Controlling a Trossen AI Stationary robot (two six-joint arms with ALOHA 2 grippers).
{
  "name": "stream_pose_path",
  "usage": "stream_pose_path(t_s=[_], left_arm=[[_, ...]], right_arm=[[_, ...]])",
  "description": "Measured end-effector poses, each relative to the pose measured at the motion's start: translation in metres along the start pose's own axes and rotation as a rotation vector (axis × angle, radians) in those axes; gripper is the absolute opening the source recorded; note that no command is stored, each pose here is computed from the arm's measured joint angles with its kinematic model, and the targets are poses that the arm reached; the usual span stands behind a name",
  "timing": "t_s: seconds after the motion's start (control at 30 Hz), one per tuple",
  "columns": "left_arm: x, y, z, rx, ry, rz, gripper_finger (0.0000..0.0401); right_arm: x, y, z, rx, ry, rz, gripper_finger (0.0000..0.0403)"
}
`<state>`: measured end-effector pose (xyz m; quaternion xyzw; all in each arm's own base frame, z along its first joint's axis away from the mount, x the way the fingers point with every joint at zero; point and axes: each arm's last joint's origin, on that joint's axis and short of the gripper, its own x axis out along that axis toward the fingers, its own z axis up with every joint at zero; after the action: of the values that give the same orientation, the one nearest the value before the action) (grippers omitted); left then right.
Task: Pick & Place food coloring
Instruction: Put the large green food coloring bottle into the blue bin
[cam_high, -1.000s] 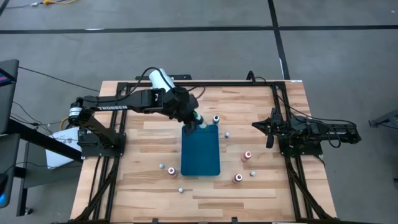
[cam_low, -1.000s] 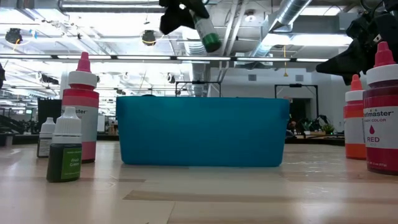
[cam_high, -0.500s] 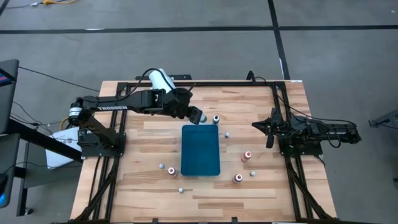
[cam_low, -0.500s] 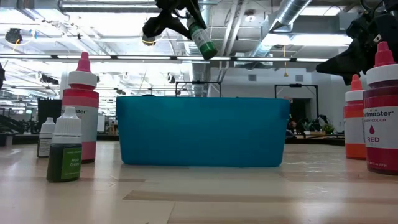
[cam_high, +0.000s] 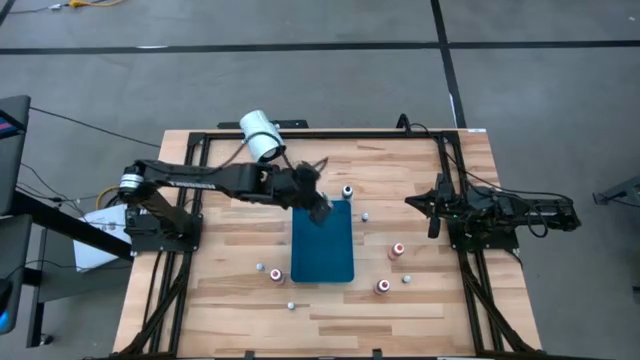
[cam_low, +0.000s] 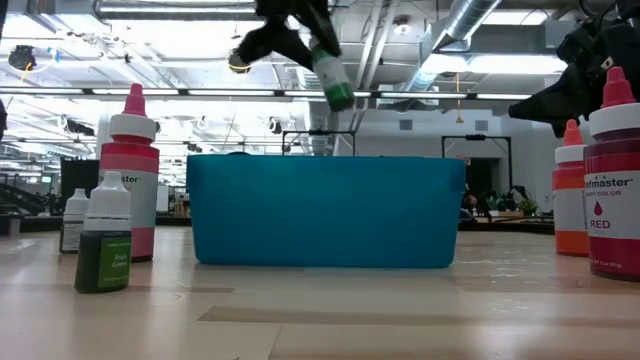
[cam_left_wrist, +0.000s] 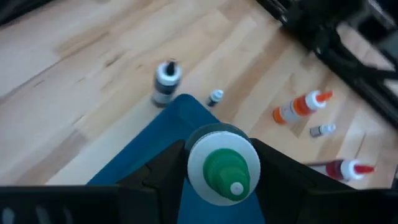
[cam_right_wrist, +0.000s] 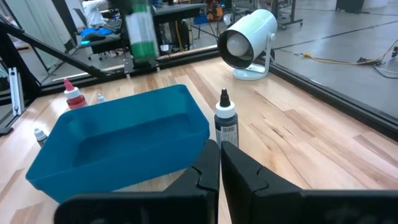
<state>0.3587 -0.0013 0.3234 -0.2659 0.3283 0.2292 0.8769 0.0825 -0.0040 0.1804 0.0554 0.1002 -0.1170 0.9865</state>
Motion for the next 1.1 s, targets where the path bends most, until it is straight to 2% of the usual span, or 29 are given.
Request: stream_pose_path(t_s=[0.2,0.4,0.77,0.87,1.1], left_arm=[[0.039,-0.007,-0.009,0.144,0.042,-0.018,0.0155],[0.070,-0.005,-0.018,0.227,0.087,0.005,0.0155],[0.095,-0.010,-0.018,0.404,0.100,0.011,0.0155],[0.099,-0.010,-0.019,0.421,0.098,0.033,0.0155],[0.095,0.003,-0.031,0.462,0.243,0.149,0.0155]], right_arm=[[0.000,0.000,-0.002,-0.003,0.019,-0.003,0.0007],[0.000,0.000,-0.002,-0.003,0.018,-0.003,0.0007],[0.001,-0.001,-0.005,-0.011,0.055,-0.015,0.0007],[0.001,-0.001,-0.005,-0.012,0.058,-0.015,0.0007],[0.001,-0.001,-0.005,-0.013,0.062,-0.016,0.0007]])
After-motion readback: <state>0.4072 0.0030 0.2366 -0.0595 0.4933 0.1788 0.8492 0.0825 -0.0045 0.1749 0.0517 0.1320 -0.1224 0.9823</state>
